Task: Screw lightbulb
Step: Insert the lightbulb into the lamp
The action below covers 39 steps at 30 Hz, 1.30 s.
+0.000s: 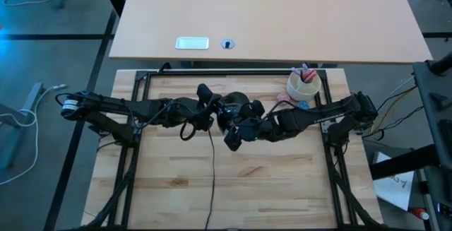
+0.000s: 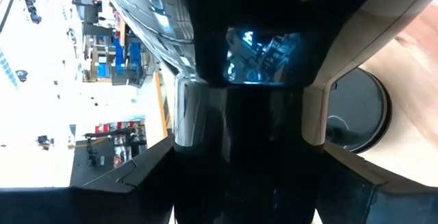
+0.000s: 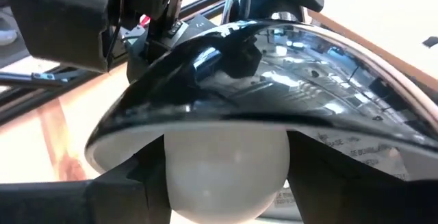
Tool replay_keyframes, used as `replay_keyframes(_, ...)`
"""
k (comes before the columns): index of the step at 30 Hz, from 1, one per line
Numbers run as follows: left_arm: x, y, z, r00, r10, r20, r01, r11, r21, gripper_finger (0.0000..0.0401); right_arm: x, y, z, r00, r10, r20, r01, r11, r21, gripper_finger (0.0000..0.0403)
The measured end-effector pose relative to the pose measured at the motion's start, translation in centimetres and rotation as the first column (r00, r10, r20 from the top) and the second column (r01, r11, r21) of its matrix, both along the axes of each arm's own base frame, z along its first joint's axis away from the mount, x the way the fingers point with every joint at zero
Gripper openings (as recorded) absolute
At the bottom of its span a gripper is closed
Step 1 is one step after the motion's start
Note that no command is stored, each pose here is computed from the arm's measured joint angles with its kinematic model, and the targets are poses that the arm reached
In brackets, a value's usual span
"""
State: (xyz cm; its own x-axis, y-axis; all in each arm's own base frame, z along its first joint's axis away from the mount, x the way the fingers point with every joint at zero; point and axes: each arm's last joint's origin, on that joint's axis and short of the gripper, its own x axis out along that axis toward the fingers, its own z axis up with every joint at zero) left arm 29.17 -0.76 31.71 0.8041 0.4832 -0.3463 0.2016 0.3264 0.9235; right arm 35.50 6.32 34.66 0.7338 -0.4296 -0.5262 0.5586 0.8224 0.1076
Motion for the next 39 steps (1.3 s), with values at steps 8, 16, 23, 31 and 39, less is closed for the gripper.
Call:
replay_keyframes(8,-0.2,-0.1,-0.2,1.0,-0.002,0.009,0.003,0.997,-0.08,0.0256,-0.4,-0.1,0.4,0.994,0.078,-0.07,-0.085,0.99,-0.113,0.0218)
replay_keyframes(16,-0.2,-0.2,-0.3,1.0,0.004,0.011,-0.003,0.995,-0.102,0.0256,-0.6,-0.4,1.6,0.993,0.09,-0.078,-0.099,0.987,-0.124,0.0221)
replay_keyframes(23,-0.2,-0.2,-0.3,1.0,0.008,0.011,-0.007,0.994,-0.111,0.0256,-0.7,-0.4,1.8,0.994,0.088,-0.067,-0.096,0.988,-0.12,0.0221)
replay_keyframes(31,-0.2,-0.3,-0.4,1.0,0.02,0.023,-0.016,0.99,-0.14,0.0255,-1.6,-0.6,2.9,0.995,0.091,-0.04,-0.096,0.988,-0.122,0.0224)
replay_keyframes(39,-0.4,-0.2,-0.3,0.999,0.026,0.023,-0.022,0.987,-0.156,0.0255,-2.0,-0.6,3.4,0.993,0.111,-0.047,-0.117,0.983,-0.142,0.0219)
